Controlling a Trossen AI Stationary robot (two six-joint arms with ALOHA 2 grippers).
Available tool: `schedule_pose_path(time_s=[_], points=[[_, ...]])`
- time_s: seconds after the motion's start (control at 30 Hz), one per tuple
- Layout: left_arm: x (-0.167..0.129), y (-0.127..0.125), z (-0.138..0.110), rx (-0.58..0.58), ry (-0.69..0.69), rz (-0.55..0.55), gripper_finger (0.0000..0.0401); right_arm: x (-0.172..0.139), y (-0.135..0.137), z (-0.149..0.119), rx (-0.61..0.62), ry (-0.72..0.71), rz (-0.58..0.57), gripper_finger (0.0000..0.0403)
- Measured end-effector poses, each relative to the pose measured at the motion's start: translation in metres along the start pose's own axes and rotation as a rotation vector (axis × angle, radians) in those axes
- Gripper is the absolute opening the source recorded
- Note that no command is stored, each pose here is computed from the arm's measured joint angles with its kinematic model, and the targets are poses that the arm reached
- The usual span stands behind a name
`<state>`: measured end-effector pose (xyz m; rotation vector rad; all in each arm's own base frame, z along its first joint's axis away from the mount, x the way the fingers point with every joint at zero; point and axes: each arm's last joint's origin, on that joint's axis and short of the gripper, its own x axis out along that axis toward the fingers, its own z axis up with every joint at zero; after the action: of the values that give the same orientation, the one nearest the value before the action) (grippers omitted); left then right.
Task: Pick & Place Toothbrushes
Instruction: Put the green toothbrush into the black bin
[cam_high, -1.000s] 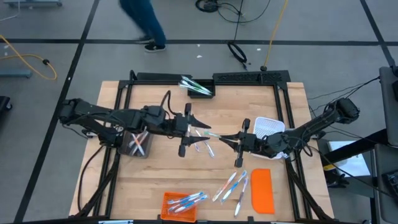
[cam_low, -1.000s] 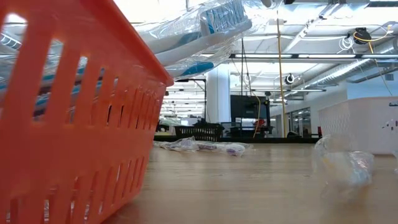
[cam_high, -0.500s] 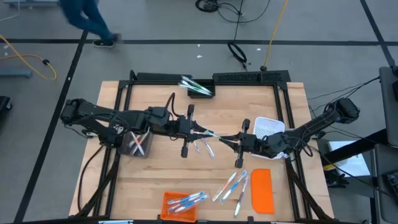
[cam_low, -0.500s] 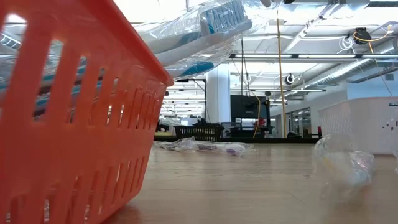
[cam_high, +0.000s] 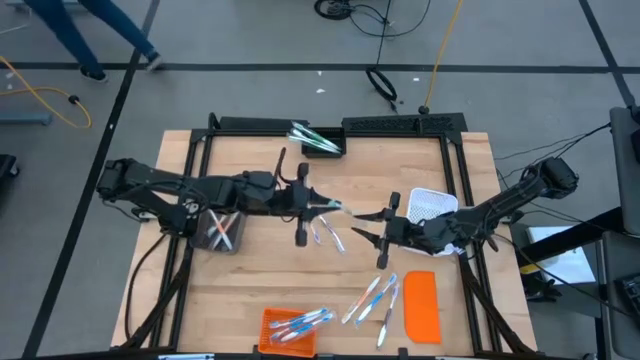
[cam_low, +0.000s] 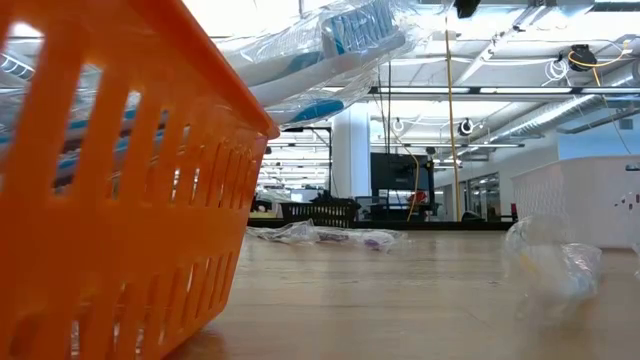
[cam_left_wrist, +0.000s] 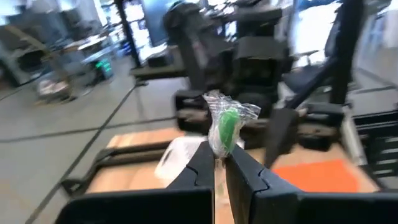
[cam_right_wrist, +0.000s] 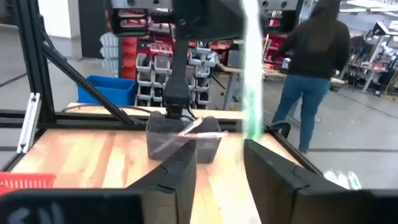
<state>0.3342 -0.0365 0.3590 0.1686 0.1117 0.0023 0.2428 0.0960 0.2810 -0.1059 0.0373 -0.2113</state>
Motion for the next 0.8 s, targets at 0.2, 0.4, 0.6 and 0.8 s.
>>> schedule_pose_path(time_s=[0.2,0.4,0.6,0.8], points=[[0.001,0.025,-0.013,0.002,0.117,0.144,0.0005,0.000,0.001,-0.004,-0.018,0.033,0.010,0.0144],[0.000,0.063,-0.023,-0.009,0.177,0.261,0.0005,-0.001,0.001,-0.006,-0.046,0.054,0.011,0.0140],[-0.006,0.107,-0.032,-0.048,0.192,0.352,0.0005,-0.001,0.001,-0.008,-0.062,0.073,0.015,0.0141],[0.000,0.152,-0.055,-0.094,0.207,0.414,0.0005,-0.001,0.001,-0.011,-0.103,0.099,0.019,0.0139]])
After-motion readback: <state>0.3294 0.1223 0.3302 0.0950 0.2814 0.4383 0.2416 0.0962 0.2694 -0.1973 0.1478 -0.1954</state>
